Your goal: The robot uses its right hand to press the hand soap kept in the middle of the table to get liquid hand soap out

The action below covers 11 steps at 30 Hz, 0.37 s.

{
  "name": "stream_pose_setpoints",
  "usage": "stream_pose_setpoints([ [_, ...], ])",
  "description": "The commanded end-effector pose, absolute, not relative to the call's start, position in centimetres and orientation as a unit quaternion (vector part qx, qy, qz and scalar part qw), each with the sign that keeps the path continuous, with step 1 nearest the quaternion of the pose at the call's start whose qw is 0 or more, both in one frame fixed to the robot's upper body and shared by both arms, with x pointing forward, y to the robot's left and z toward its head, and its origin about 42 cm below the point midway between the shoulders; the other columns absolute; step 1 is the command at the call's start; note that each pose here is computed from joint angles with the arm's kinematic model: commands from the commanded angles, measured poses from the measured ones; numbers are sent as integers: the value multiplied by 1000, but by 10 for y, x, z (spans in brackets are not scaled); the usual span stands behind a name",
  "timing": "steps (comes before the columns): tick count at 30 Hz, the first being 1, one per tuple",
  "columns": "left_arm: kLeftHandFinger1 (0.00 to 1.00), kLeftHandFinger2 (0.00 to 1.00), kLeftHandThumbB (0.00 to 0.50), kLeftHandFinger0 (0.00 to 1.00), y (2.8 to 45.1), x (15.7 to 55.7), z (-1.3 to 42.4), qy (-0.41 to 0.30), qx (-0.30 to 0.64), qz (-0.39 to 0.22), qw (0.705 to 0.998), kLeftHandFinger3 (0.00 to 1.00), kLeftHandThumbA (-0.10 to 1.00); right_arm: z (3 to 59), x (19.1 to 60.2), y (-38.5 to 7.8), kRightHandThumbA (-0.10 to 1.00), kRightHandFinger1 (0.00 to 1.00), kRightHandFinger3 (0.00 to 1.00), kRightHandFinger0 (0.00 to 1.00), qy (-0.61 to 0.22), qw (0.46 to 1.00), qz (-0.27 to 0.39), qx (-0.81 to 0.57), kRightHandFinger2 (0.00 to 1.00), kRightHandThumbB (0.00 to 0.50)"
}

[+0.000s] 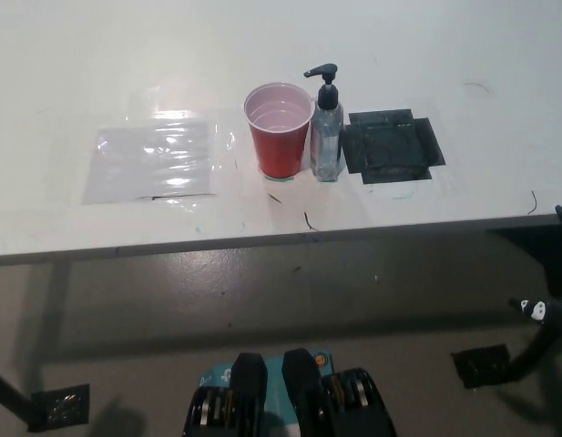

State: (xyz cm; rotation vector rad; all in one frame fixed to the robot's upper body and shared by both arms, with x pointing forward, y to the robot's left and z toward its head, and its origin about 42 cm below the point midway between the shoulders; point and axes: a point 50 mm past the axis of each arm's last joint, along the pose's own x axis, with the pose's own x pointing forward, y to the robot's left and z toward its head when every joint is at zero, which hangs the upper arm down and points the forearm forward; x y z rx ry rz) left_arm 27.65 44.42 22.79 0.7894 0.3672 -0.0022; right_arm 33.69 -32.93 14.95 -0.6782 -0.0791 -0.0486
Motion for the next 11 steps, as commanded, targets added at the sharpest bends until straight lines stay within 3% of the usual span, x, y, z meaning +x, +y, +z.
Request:
stream_pose_setpoints([
  [1, 1000, 1000, 77, 1000, 449, 277, 242, 167, 389, 15, 906, 902, 1000, 167, 343, -330, 1000, 1000, 1000, 1000, -80, 939, -43, -333, 1000, 349],
  [3, 1000, 1000, 101, 1000, 449, 277, 242, 168, 390, 18, 905, 893, 1000, 167, 343, -330, 1000, 1000, 1000, 1000, -76, 941, -42, -326, 1000, 345],
  [11, 1000, 1000, 74, 1000, 450, 278, 242, 167, 389, 19, 906, 901, 1000, 170, 345, -328, 1000, 1000, 1000, 1000, -76, 940, -43, -330, 1000, 347],
])
